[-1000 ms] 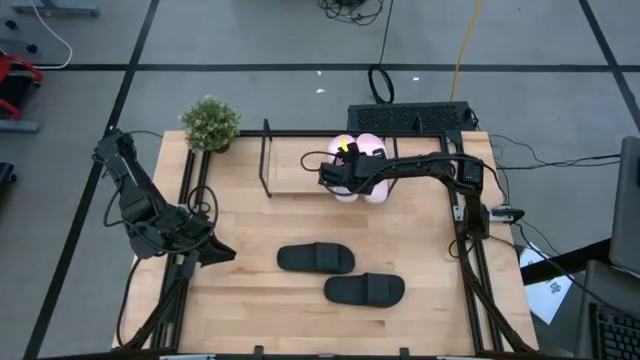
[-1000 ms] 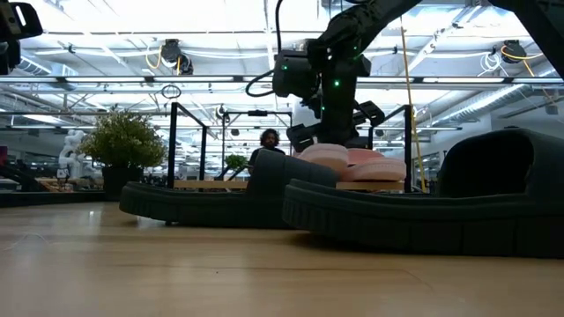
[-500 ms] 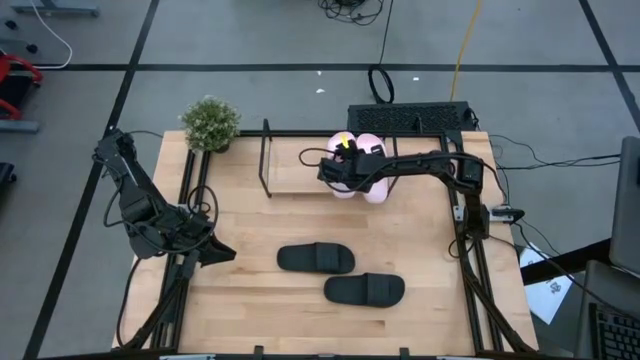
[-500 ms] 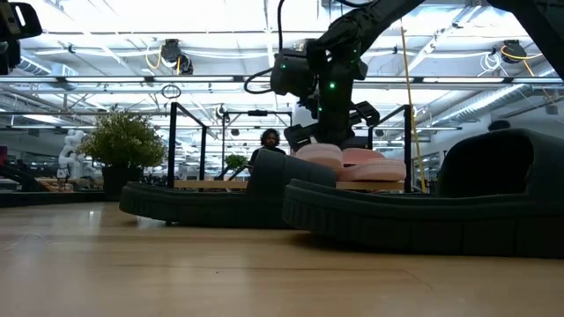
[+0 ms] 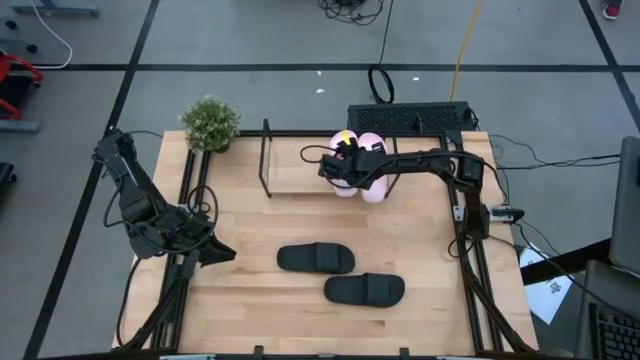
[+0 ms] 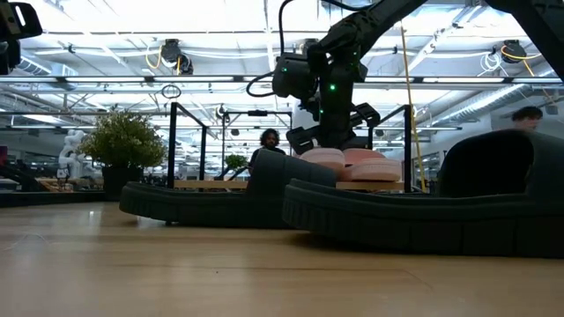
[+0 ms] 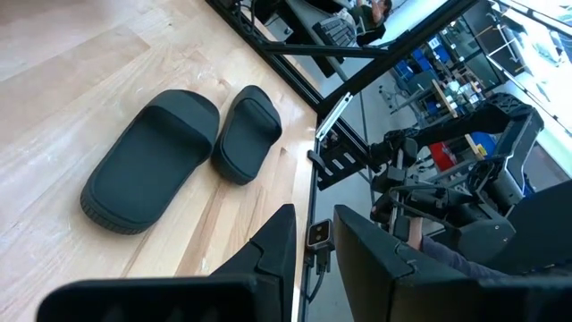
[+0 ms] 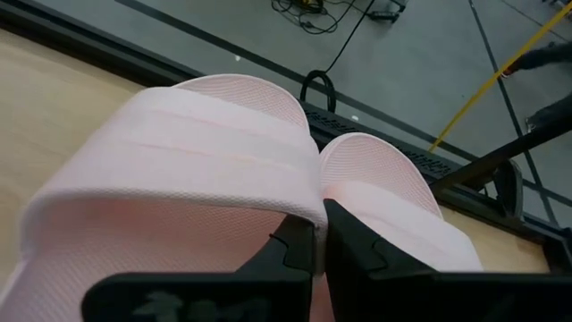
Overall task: Pick and place slides into the shelf
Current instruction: Put the pink slide on the shelf
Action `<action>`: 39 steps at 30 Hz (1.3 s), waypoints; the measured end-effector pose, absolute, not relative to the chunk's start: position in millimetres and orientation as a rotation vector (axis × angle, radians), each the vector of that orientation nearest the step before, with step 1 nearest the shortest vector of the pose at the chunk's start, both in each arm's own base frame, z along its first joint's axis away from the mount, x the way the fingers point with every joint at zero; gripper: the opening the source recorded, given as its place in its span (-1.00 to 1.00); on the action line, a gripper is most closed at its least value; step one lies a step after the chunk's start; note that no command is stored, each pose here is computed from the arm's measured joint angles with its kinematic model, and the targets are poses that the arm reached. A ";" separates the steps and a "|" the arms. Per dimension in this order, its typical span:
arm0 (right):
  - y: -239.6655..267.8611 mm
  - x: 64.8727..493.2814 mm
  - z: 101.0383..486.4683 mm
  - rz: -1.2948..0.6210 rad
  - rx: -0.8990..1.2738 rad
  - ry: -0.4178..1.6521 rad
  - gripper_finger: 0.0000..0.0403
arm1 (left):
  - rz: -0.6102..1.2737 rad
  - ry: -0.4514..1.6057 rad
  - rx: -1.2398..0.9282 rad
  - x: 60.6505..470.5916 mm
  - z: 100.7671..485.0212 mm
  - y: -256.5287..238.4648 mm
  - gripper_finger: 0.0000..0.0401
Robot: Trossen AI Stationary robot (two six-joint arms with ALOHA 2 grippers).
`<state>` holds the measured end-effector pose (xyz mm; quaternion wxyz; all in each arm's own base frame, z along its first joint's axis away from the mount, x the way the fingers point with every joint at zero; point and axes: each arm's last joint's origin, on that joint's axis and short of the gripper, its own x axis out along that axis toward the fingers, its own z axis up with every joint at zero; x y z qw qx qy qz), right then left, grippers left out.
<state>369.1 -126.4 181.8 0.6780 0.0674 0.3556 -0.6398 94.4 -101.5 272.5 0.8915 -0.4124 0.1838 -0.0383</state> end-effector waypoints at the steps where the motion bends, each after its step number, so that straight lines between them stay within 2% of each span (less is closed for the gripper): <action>1: -126.4 369.1 181.8 -1.437 0.152 0.799 -0.99 | -0.079 0.381 -0.856 94.4 272.5 -101.5 -0.63; 20: -119.7 359.9 164.9 -1.446 0.166 0.815 -0.99 | -0.080 0.381 -0.853 94.4 272.5 -101.4 -0.63; 30: -120.3 363.9 163.4 -1.402 0.160 0.825 -0.82 | -0.079 0.381 -0.856 94.5 272.5 -101.5 -0.63; 39: -119.2 364.4 164.5 -1.391 0.167 0.824 -0.78 | -0.081 0.381 -0.849 94.4 272.5 -101.5 -0.63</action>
